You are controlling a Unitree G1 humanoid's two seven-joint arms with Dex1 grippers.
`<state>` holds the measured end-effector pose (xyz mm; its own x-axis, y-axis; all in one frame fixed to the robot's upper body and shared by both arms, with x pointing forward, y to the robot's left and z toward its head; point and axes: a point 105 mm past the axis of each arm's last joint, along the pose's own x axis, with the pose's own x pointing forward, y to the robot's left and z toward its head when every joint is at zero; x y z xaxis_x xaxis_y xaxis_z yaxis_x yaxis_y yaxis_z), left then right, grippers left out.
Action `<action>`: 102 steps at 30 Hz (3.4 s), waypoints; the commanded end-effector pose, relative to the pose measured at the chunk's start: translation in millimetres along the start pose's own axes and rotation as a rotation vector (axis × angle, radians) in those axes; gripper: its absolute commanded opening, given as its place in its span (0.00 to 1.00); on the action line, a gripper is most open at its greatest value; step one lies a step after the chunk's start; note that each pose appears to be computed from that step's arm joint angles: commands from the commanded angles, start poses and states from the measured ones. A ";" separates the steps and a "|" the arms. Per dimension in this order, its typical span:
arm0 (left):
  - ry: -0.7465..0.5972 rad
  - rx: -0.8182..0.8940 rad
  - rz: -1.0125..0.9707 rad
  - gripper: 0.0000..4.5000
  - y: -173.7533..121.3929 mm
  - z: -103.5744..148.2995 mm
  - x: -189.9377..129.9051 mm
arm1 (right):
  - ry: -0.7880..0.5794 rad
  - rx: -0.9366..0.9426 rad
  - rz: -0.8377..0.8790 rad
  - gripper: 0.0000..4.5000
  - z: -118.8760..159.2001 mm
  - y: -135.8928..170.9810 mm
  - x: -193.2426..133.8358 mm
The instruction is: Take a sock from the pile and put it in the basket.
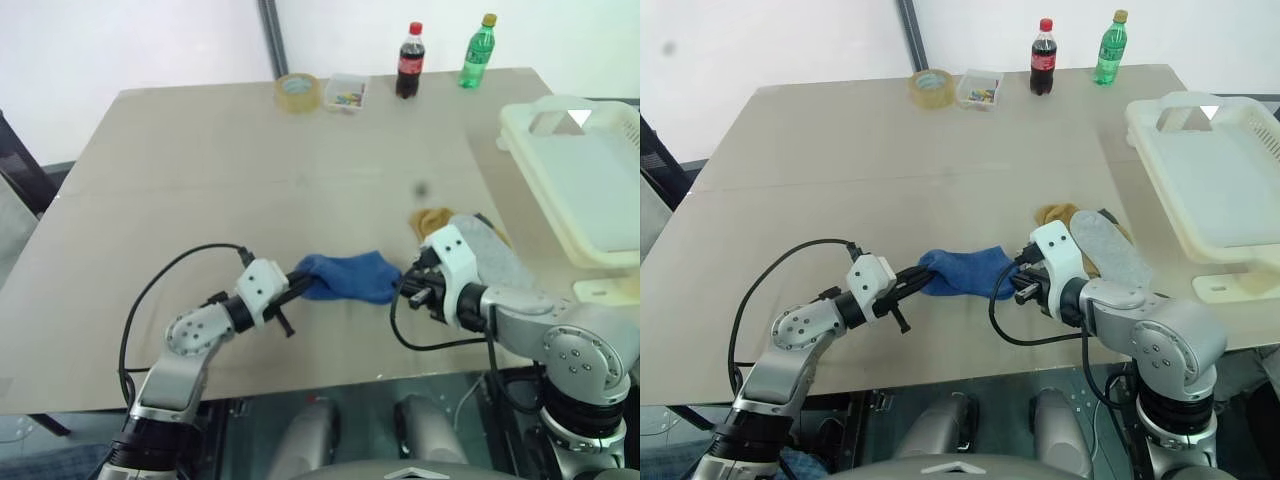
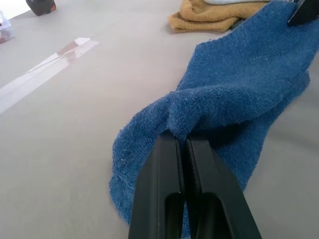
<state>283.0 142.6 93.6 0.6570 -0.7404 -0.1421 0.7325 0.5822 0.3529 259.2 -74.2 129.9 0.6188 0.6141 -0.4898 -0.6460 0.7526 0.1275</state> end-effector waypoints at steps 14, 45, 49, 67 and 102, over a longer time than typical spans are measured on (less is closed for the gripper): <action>-0.012 0.022 -0.007 0.00 -1.3 2.2 -1.8 | -0.298 -0.478 0.116 0.54 68.1 24.2 5.8; -0.171 -0.373 0.096 0.94 26.1 21.4 -21.5 | -0.104 -0.556 0.249 0.55 -10.0 9.1 77.6; -0.072 -0.661 0.118 1.00 41.0 4.5 -28.6 | -0.102 -0.553 0.242 0.55 -10.3 7.7 77.5; 0.220 -1.457 -0.375 1.00 15.6 18.5 -23.9 | -0.099 -0.569 0.209 0.55 -5.0 7.5 75.9; 0.315 -1.500 -0.295 1.00 -3.5 -0.3 -54.6 | -0.100 -0.585 0.201 0.55 -7.5 7.9 83.5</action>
<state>253.8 186.7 98.7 0.3887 -0.8841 -0.2596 0.1822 0.3499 -0.9189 300.7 -14.5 90.1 0.4670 0.7900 -0.3974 -0.8802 0.3719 -0.2950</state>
